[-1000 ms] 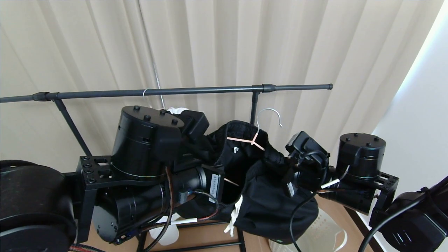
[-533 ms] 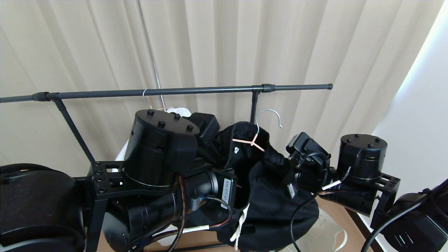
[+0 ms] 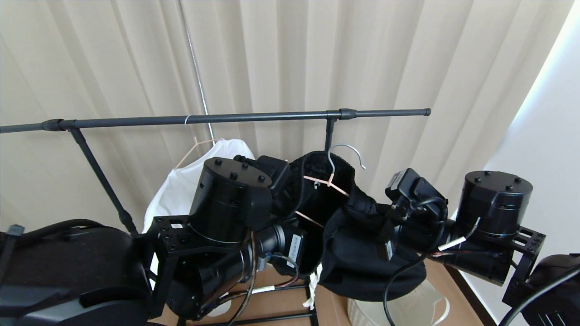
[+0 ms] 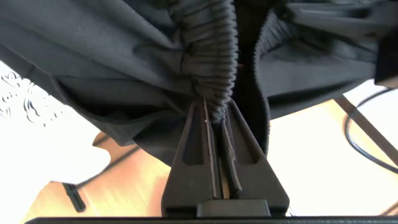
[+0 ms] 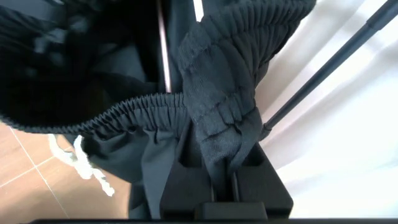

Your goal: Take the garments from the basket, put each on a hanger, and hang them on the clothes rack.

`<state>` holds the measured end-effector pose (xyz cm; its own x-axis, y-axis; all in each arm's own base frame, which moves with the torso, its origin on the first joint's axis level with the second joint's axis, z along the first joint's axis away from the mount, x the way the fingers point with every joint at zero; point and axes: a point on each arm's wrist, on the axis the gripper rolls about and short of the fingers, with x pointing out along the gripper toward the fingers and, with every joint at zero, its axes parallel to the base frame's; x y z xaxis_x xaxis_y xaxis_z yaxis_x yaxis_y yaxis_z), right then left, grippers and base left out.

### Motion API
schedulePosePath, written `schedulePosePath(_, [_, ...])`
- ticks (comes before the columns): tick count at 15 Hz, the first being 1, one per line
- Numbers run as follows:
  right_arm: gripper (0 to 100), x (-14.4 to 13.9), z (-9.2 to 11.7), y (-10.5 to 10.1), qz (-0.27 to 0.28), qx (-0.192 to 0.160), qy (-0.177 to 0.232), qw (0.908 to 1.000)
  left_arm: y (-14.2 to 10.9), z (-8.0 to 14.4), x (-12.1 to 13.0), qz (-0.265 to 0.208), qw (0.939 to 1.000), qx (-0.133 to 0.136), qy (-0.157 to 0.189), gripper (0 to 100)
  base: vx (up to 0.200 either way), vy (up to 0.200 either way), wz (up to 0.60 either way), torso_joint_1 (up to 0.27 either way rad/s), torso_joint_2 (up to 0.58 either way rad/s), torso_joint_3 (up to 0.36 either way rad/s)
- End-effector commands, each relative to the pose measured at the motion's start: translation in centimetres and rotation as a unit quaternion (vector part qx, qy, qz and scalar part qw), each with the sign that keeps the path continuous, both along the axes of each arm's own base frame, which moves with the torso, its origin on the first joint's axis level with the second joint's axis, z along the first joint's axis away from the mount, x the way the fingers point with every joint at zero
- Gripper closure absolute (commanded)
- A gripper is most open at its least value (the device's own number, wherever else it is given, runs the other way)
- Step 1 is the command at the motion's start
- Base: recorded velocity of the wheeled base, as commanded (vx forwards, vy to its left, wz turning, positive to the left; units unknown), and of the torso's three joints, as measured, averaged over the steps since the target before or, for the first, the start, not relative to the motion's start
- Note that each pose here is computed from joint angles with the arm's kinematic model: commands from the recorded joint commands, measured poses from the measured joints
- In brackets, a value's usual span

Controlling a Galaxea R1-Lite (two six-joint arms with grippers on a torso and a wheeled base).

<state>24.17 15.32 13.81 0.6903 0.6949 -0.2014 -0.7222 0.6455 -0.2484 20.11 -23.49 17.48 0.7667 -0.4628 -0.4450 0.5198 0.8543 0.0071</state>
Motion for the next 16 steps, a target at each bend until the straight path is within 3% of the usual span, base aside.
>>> schedulePosePath(1, [100, -0.6, 0.7, 0.1, 0.007, 0.005, -0.011, 0.9999, -0.8, -1.3, 0.4, -0.003, 0.9998, 0.016, 0.007, 100, 0.000, 0.000, 0.00, 0.000, 0.00, 0.000])
schedulePosePath(7, [100, -2.5, 1.5, 0.6, 0.030, 0.011, -0.022, 0.9993, -2.5, -1.1, 1.9, 0.012, 0.9998, 0.000, -0.015, 100, 0.000, 0.000, 0.00, 0.000, 0.00, 0.000])
schedulePosePath(9, [100, -2.8, 1.5, 0.5, 0.033, 0.011, -0.023, 0.9991, -2.6, -0.9, 2.0, 0.013, 0.9994, -0.016, -0.028, 100, 0.000, 0.000, 0.00, 0.000, 0.00, 0.000])
schedulePosePath(13, [100, -2.8, 1.6, 0.6, 0.034, 0.012, -0.024, 0.9990, -2.5, -0.6, 1.8, 0.024, 0.9987, -0.020, -0.039, 100, 0.000, 0.000, 0.00, 0.000, 0.00, 0.000])
schedulePosePath(14, [100, -2.8, 1.6, 0.6, 0.034, 0.012, -0.024, 0.9991, -2.3, -0.1, 1.3, 0.020, 0.9986, -0.024, -0.043, 0, 0.000, 0.000, 0.00, 0.000, 0.00, 0.000])
schedulePosePath(16, [100, -2.7, 1.6, 0.6, 0.033, 0.013, -0.023, 0.9991, -1.8, 0.9, 0.2, 0.012, 0.9981, -0.035, -0.050, 0, 0.000, 0.000, 0.00, 0.000, 0.00, 0.000])
